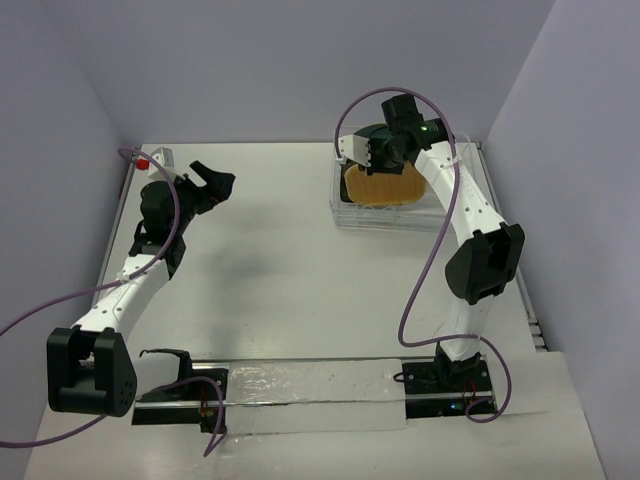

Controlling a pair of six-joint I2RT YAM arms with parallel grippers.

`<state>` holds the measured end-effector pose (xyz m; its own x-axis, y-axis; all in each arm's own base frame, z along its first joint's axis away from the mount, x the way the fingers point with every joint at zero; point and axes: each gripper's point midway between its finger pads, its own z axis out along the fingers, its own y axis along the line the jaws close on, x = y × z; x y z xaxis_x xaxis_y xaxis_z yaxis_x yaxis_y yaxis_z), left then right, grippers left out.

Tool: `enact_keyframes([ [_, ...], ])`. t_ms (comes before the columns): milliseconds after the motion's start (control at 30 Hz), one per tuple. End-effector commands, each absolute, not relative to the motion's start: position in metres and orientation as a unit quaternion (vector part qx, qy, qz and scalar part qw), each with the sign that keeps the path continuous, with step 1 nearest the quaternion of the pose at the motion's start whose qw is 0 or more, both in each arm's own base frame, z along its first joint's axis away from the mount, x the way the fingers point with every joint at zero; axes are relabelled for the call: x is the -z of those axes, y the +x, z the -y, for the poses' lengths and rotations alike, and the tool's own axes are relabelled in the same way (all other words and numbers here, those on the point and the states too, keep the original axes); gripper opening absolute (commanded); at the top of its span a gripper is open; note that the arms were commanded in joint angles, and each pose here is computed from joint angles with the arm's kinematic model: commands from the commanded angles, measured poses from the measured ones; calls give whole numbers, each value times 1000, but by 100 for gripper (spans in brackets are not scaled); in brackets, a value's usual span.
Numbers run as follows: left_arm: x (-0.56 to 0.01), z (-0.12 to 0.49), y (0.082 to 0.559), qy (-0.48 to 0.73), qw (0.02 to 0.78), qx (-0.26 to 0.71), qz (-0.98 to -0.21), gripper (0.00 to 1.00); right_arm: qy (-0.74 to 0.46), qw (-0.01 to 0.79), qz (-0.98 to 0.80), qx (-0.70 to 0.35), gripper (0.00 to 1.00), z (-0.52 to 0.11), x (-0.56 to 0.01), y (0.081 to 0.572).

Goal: Load the plates into the dish rack

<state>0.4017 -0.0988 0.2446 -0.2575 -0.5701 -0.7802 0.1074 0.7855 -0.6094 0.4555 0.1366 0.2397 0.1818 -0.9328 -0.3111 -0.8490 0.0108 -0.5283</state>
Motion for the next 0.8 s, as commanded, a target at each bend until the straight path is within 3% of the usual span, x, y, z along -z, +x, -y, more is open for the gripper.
enact_keyframes([
  [0, -265, 97, 402, -152, 613, 296, -716, 99, -689, 391, -600, 114, 0, -140, -297, 463],
  [167, -264, 96, 402, -153, 610, 293, -720, 99, -665, 411, -622, 53, 0, -157, -279, 463],
  [767, -266, 89, 394, -160, 617, 278, -718, 99, -647, 391, -654, 29, 0, -155, -231, 485],
])
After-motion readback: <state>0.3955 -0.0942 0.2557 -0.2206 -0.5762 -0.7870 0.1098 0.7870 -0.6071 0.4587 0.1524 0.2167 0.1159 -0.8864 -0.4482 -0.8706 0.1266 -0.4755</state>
